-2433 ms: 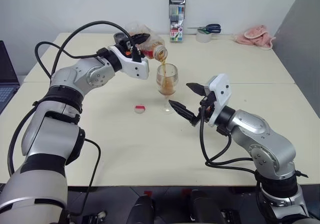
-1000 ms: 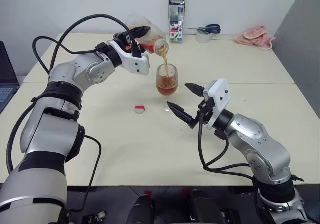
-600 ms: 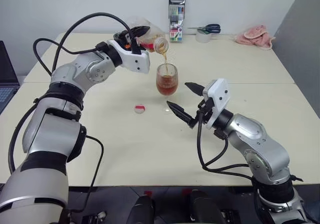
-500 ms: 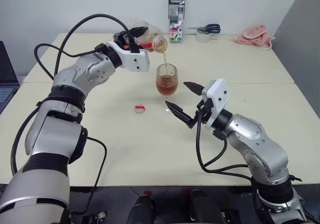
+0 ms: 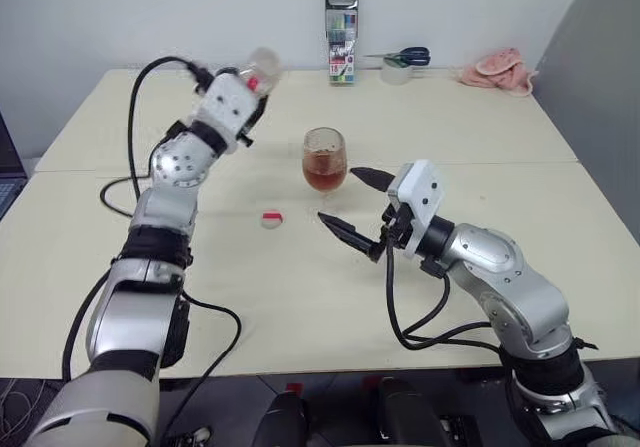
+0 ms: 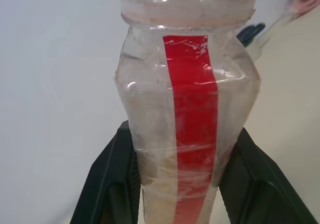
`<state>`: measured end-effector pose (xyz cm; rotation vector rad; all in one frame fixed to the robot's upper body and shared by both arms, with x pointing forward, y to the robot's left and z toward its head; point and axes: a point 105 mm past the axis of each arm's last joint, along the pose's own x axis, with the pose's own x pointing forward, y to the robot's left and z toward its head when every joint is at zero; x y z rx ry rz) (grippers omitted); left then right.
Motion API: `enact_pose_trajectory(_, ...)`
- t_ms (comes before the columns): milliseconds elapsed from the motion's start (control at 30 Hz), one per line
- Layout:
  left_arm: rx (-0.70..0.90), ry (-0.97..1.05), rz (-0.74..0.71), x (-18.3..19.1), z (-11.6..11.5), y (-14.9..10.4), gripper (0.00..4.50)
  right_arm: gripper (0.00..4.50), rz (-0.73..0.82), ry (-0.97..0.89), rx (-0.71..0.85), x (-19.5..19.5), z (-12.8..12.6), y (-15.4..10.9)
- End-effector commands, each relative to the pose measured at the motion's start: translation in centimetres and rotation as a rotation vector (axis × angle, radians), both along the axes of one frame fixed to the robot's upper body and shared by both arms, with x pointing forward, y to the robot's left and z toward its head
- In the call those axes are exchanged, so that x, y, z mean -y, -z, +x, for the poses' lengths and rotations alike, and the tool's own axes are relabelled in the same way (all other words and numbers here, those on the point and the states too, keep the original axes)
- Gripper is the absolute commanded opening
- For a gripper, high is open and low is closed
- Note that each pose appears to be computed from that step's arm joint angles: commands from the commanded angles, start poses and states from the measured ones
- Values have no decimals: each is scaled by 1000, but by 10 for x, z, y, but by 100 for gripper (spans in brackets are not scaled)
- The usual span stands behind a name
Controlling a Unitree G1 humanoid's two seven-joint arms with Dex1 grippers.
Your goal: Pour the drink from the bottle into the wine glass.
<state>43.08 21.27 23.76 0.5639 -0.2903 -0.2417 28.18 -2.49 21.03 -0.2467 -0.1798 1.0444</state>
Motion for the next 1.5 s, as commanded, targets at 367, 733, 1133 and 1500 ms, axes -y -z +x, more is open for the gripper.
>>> enact_pose_trajectory(367, -290, -208, -459, -93, -54, 60, 169, 450, -72, -143, 0, -10, -12, -15)
enact_pose_trajectory(733, -310, -254, -467, -102, -53, 76, 204, 450, -89, -158, 4, -13, -10, -15)
enact_pose_trajectory(1133, -273, -242, -351, -101, -56, 76, 446, 450, -69, -129, -3, -13, -8, -9)
enact_pose_trajectory(1500, -167, -369, -319, -105, -111, 98, 446, 450, 226, 354, -29, 52, 16, 63)
